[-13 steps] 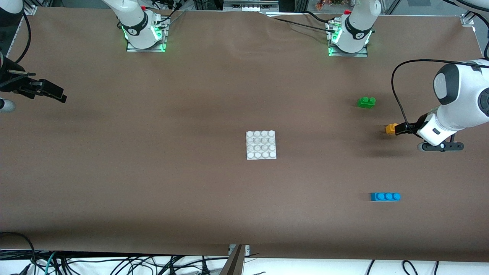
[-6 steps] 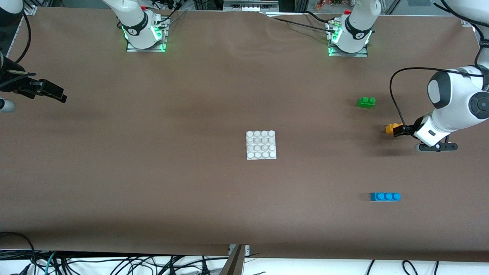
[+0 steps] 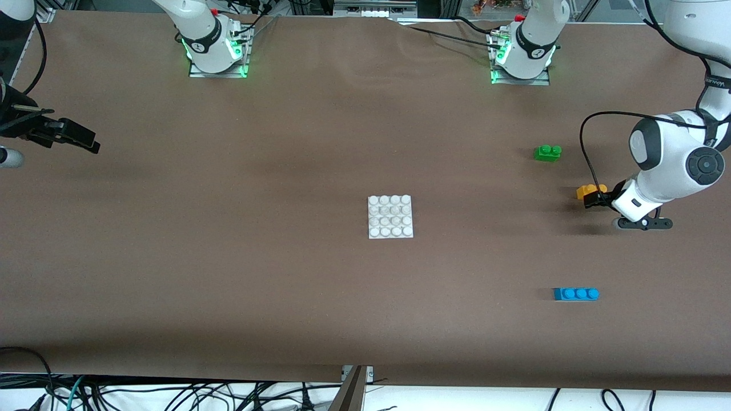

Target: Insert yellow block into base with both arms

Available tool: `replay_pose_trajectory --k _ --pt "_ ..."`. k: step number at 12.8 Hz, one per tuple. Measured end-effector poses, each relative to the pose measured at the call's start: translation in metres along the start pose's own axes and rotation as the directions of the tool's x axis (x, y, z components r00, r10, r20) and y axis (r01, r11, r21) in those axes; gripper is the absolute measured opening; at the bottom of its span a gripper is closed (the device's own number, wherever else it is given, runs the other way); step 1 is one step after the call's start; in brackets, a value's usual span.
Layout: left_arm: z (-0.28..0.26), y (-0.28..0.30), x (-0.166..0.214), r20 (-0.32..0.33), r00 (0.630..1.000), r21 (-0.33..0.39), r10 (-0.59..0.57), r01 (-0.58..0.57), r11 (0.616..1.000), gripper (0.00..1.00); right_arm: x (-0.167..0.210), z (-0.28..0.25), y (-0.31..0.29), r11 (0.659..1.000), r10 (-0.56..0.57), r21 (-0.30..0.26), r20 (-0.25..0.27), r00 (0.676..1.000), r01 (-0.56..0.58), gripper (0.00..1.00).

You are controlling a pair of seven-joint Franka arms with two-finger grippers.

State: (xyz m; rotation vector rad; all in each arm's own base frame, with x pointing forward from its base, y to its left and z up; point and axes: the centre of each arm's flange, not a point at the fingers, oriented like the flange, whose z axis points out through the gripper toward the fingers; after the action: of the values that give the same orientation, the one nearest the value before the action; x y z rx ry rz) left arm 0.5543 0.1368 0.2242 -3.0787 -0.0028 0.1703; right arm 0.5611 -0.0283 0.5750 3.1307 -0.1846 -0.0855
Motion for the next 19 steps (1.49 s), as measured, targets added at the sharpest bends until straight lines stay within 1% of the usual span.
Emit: replay_pose_trajectory --k 7,12,16,17,18,19 --pt "0.024 -0.011 -0.009 0.041 0.999 -0.009 -0.022 0.022 1.000 1.00 0.000 0.000 0.000 1.000 0.000 0.000 0.000 1.000 0.000 1.00" --pt "0.043 -0.011 -0.024 0.040 0.998 -0.020 -0.042 0.043 0.999 1.00 0.000 0.000 0.000 1.000 0.000 0.000 0.000 1.000 0.000 1.00" --pt "0.044 -0.011 -0.025 0.041 0.998 -0.021 -0.057 0.057 0.998 1.00 0.000 0.000 0.000 1.000 0.000 0.000 0.001 1.000 0.000 1.00" --pt "0.044 -0.011 -0.025 0.042 0.997 -0.021 -0.058 0.059 0.998 0.96 0.000 0.000 0.000 1.000 0.000 0.000 0.001 1.000 0.000 1.00" --pt "0.044 -0.011 -0.025 0.042 0.997 -0.021 -0.059 0.060 0.998 0.96 0.000 0.000 0.000 1.000 0.000 0.000 0.001 1.000 0.000 1.00" --pt "0.044 -0.011 -0.025 0.042 0.997 -0.021 -0.059 0.060 0.998 0.90 0.000 0.000 0.000 1.000 0.000 0.000 0.001 1.000 0.000 1.00"
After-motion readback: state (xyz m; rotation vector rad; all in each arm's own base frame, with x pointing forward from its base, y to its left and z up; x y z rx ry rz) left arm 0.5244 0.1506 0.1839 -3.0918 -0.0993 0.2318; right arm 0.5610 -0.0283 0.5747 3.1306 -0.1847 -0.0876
